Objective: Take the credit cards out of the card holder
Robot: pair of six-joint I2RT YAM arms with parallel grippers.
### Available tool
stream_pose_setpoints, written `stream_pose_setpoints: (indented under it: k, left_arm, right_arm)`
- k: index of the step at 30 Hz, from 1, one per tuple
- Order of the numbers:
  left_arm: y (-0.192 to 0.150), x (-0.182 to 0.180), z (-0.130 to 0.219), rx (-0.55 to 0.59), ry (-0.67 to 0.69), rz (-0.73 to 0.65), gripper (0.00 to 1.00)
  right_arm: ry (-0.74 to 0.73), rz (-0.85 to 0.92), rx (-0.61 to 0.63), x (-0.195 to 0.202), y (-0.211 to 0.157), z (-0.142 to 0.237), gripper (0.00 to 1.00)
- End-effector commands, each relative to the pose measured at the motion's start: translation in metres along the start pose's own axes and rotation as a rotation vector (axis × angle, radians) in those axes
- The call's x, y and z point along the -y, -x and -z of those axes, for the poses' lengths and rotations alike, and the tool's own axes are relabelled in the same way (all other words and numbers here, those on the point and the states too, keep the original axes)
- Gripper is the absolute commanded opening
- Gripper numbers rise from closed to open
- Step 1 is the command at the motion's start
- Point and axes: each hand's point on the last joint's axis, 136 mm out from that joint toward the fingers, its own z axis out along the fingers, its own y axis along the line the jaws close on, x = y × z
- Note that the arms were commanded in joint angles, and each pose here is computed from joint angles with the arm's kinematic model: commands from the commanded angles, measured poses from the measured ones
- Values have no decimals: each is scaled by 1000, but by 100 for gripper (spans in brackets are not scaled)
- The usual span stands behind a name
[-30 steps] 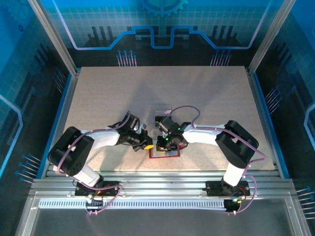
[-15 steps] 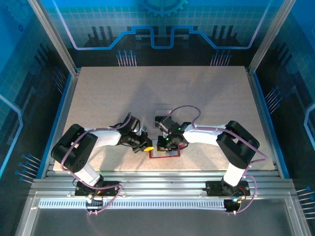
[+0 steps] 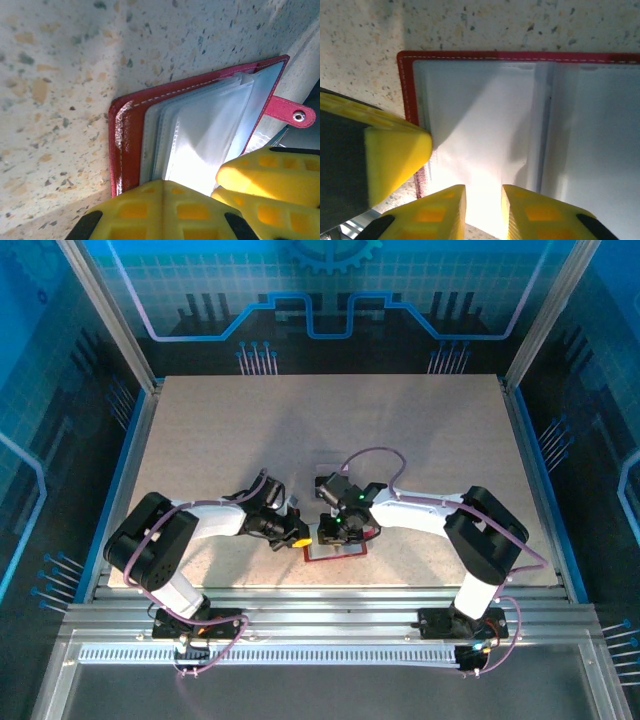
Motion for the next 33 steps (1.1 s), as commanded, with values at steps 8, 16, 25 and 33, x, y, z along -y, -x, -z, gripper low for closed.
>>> stream_pose_setpoints:
  k: [8,16,25,33]
  left_arm:
    - [-10,-16,-5,-42,43,19,0]
    - [-10,-17,-5,-38,47,18,0]
    - [-8,-30,-1,-29,118,1,0]
    - [0,-23,4,-16,111,-13,0]
  right_arm:
    - [-80,43,-15,4,-5,2,33]
    - [-35,36,-25,0,-6,-8,24]
    - [79,26,-9,-10,0,-13,23]
    - [194,-3,-3,-24,4,-10,22]
